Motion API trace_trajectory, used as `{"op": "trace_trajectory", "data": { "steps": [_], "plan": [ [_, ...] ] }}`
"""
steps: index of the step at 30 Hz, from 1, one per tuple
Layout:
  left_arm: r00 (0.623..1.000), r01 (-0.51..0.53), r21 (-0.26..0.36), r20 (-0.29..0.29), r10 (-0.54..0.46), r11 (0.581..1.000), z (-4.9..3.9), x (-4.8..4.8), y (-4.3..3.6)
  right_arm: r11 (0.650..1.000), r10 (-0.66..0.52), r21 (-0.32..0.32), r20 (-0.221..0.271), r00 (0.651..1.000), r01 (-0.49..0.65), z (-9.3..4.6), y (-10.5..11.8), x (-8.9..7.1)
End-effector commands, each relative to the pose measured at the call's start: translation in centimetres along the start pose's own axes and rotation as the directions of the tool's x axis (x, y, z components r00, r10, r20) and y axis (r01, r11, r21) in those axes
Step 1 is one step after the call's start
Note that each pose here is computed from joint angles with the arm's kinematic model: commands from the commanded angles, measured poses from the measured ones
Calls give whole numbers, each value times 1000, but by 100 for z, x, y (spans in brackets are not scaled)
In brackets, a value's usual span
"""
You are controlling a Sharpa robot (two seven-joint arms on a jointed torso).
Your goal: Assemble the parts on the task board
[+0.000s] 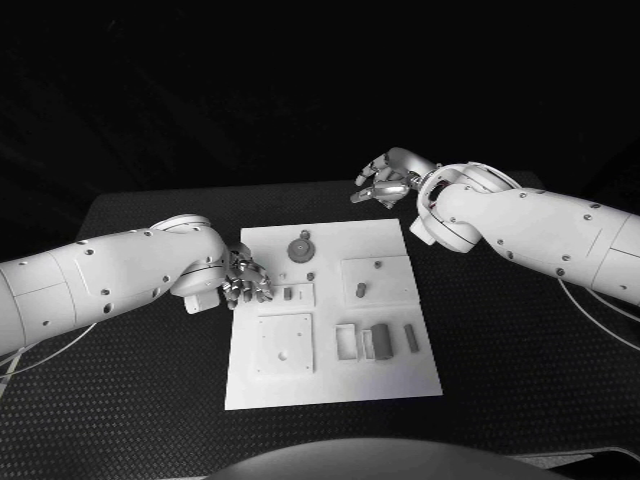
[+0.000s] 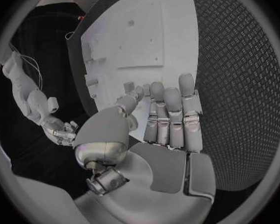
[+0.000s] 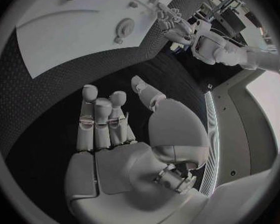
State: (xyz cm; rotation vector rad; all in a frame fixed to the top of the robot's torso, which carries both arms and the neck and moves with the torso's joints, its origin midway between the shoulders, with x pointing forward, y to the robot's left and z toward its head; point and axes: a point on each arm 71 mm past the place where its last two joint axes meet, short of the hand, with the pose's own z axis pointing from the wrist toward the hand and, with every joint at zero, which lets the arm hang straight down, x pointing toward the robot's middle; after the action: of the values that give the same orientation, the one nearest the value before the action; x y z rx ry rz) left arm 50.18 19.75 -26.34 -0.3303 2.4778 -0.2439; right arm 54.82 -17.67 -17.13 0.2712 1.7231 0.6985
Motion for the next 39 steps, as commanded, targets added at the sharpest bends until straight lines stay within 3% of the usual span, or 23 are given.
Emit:
{"op": "trace_trajectory", "data": {
  "steps": [1,18,39],
  "plan": [
    [1000,12,0,17,-12,1000,9,-24,4,1000,-3,-4,-10,1000,3,-1,6,10],
    [999,-32,-2,-22,32,999,12,6,-13,1000,-4,1,-8,1000,4,-6,-19,-4],
    [1000,-1,10,14,1,1000,12,-16,-28,1000,-4,1,-7,1000,4,-6,-18,-3]
  ]
}}
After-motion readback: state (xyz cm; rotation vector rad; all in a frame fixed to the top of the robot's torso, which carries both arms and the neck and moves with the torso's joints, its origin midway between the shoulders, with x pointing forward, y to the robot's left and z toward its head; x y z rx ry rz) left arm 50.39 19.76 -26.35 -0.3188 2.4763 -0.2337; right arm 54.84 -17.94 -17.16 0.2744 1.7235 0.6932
